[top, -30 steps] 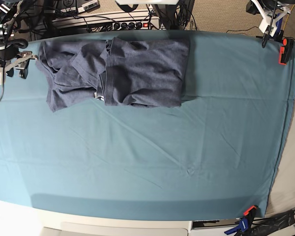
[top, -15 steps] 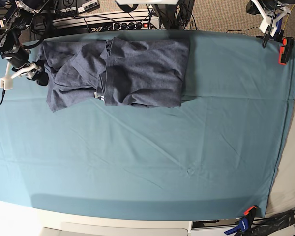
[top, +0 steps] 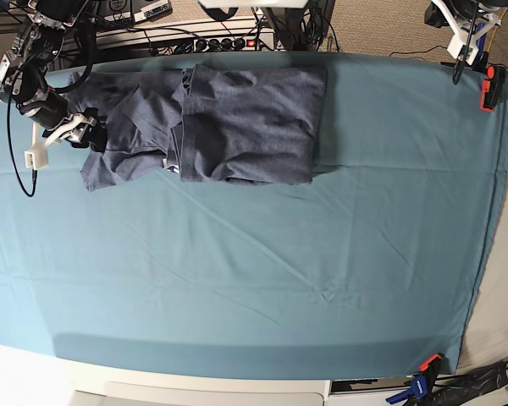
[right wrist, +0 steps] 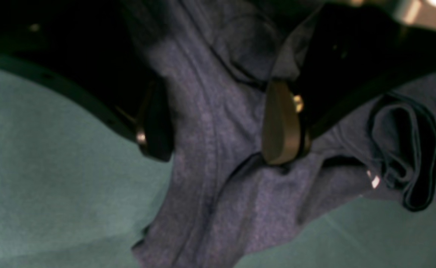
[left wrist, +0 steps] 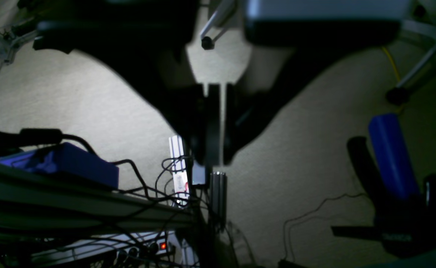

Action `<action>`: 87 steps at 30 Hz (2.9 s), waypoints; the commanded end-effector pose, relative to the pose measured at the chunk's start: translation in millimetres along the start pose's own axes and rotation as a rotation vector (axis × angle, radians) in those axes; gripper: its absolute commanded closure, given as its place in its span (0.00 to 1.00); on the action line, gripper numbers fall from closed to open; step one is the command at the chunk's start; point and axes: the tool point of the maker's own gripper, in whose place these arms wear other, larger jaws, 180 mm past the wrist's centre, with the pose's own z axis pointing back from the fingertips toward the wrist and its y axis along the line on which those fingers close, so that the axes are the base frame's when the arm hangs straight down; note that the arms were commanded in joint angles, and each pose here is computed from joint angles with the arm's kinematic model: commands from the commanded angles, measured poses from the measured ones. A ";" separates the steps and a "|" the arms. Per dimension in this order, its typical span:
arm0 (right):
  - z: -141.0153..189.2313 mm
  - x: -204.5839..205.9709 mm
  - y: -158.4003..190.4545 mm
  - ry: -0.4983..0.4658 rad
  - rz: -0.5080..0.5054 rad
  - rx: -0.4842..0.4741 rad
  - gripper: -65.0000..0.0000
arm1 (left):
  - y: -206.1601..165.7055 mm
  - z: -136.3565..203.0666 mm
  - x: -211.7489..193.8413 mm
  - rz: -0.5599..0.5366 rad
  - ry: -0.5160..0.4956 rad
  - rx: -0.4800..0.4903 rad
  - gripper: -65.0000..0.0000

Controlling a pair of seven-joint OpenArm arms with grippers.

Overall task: Fold the T-shirt properly
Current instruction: 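Move the right gripper to the shirt's end beside it, then grasp the shirt's end with the right gripper and fold it over the shirt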

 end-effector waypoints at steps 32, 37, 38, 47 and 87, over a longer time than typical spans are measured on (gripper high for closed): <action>11.4 8.5 54.2 -0.015 0.008 0.283 1.00 | 0.4 3.9 1.2 -0.011 -0.007 0.001 1.00; 17.2 12.2 92.1 -0.071 0.070 0.335 1.00 | 0.4 3.9 1.2 -0.011 -0.008 0.001 1.00; 19.4 11.8 103.0 -0.083 0.090 0.346 1.00 | 0.3 3.9 1.2 -0.011 -0.008 0.001 1.00; 30.1 -3.3 202.2 -0.133 0.292 0.421 1.00 | 0.4 3.9 1.3 -0.011 -0.008 0.001 1.00; -11.1 -14.9 301.4 -0.172 0.448 0.528 0.86 | 1.4 3.7 5.8 -0.017 -0.020 0.003 1.00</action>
